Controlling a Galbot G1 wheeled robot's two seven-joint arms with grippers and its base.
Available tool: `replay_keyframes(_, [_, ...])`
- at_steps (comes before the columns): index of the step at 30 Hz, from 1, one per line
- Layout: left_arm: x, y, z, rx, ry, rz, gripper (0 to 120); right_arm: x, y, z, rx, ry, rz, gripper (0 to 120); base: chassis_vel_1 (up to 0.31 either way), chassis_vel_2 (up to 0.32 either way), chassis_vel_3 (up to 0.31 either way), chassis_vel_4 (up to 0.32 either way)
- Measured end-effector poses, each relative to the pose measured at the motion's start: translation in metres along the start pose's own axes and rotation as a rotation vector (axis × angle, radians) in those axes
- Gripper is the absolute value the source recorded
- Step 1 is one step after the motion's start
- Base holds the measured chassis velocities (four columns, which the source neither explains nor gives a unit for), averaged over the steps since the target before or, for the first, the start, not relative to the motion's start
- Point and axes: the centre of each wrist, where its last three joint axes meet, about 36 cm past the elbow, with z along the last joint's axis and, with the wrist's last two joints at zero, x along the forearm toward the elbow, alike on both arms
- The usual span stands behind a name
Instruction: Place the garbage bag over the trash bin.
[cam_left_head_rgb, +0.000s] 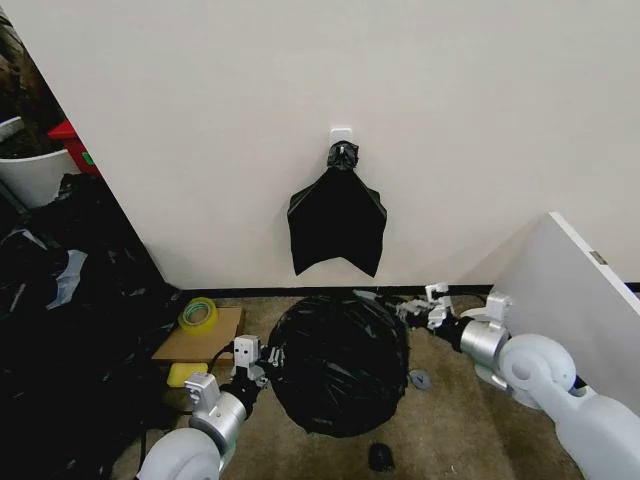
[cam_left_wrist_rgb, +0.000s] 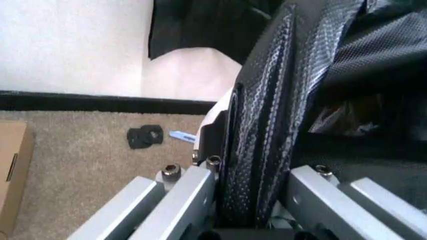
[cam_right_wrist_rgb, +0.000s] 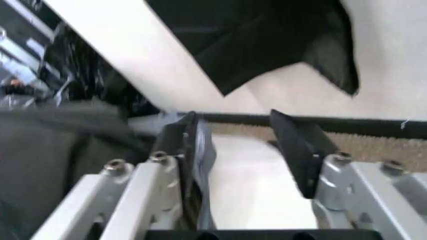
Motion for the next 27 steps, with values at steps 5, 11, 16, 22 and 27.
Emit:
replay_keyframes(5, [0.000, 0.001, -0.001, -0.005, 0.009, -0.033, 0, 0.004, -0.002, 0.004, -0.024, -0.056, 0.066, 63, 0.000, 0.000, 0.000, 0.000])
replay_keyframes(11, [-0.011, 0.005, -0.020, 0.134, 0.066, -0.168, 0, 0.016, 0.017, 0.011, -0.028, -0.143, 0.150, 84, 0.000, 0.000, 0.000, 0.000])
replay_keyframes(16, [-0.005, -0.012, -0.030, 0.373, 0.164, -0.198, 0, 0.021, 0.057, 0.023, 0.052, -0.142, 0.120, 98, 0.000, 0.000, 0.000, 0.000])
replay_keyframes(22, [-0.020, -0.012, -0.028, 0.499, 0.226, -0.266, 0, 0.033, 0.121, 0.028, 0.083, -0.139, 0.105, 97, 0.000, 0.000, 0.000, 0.000])
replay_keyframes(27, [-0.027, -0.012, -0.019, 0.523, 0.252, -0.282, 0, 0.043, 0.156, 0.026, 0.082, -0.099, 0.124, 82, 0.000, 0.000, 0.000, 0.000])
